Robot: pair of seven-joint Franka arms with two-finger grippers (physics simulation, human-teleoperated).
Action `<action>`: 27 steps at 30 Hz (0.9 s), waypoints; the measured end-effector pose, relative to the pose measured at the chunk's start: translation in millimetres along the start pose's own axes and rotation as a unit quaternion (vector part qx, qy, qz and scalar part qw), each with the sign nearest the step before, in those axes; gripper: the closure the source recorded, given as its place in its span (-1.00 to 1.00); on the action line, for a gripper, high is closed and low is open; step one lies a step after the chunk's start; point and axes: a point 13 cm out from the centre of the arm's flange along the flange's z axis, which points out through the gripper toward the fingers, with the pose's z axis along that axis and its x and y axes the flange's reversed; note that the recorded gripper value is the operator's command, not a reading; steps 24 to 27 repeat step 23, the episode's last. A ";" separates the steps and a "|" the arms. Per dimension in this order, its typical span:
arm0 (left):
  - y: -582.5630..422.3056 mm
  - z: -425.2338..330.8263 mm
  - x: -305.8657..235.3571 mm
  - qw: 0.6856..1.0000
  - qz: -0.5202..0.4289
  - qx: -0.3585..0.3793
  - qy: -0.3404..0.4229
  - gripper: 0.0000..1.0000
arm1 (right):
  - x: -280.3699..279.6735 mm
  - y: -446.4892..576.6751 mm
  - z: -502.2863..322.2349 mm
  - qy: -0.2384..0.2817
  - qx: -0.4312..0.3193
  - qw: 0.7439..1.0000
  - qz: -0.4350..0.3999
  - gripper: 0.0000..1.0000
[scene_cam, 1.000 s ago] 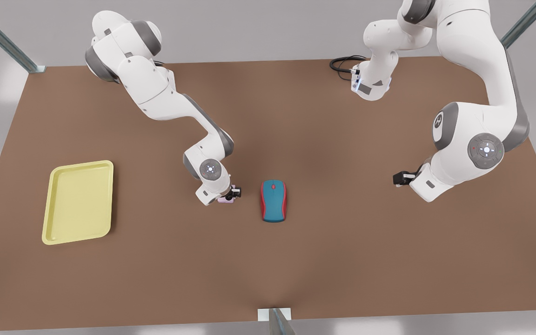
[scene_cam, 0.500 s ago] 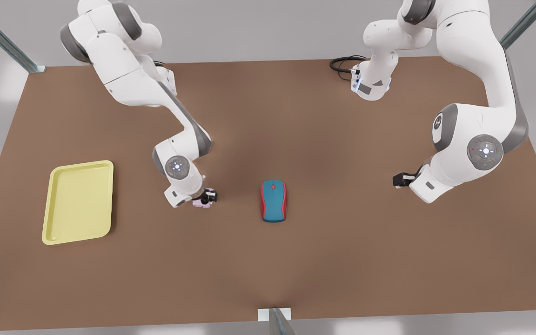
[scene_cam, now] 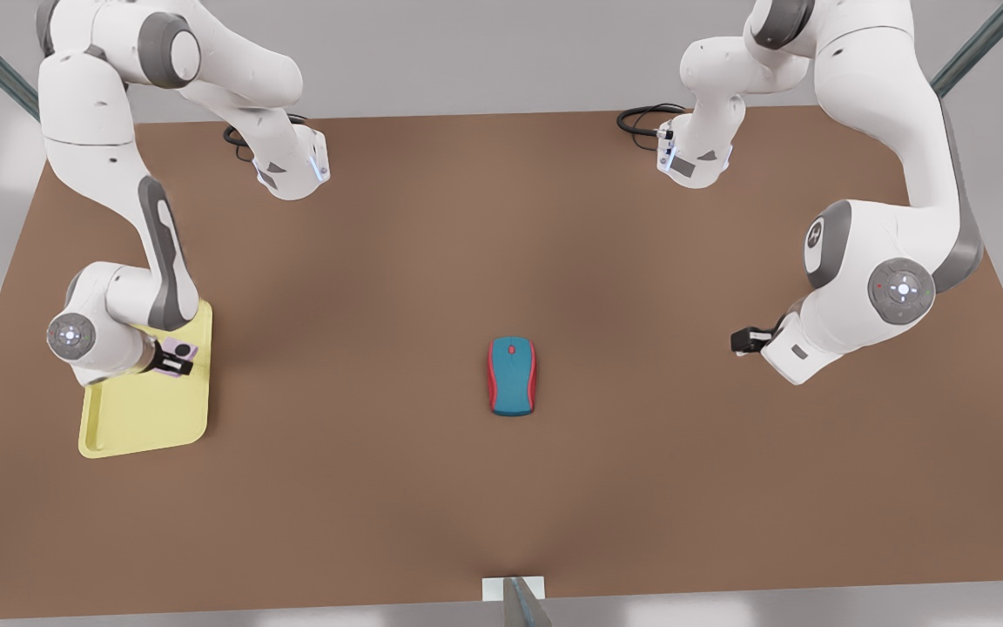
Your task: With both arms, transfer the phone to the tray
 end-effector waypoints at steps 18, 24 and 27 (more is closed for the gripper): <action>6.4 -16.4 -4.2 1.000 -0.011 -0.002 -0.020 -1.00 | -29.8 121.1 -349.7 -0.159 -0.037 0.952 -0.259 -1.00; 11.5 -25.6 -4.6 0.999 -0.009 -0.018 -0.029 -1.00 | 3.8 122.5 -358.0 -0.103 -0.028 0.958 -0.265 -1.00; 11.5 -25.6 -4.6 0.999 -0.009 -0.018 -0.029 -1.00 | 3.8 122.5 -358.0 -0.103 -0.028 0.958 -0.265 -1.00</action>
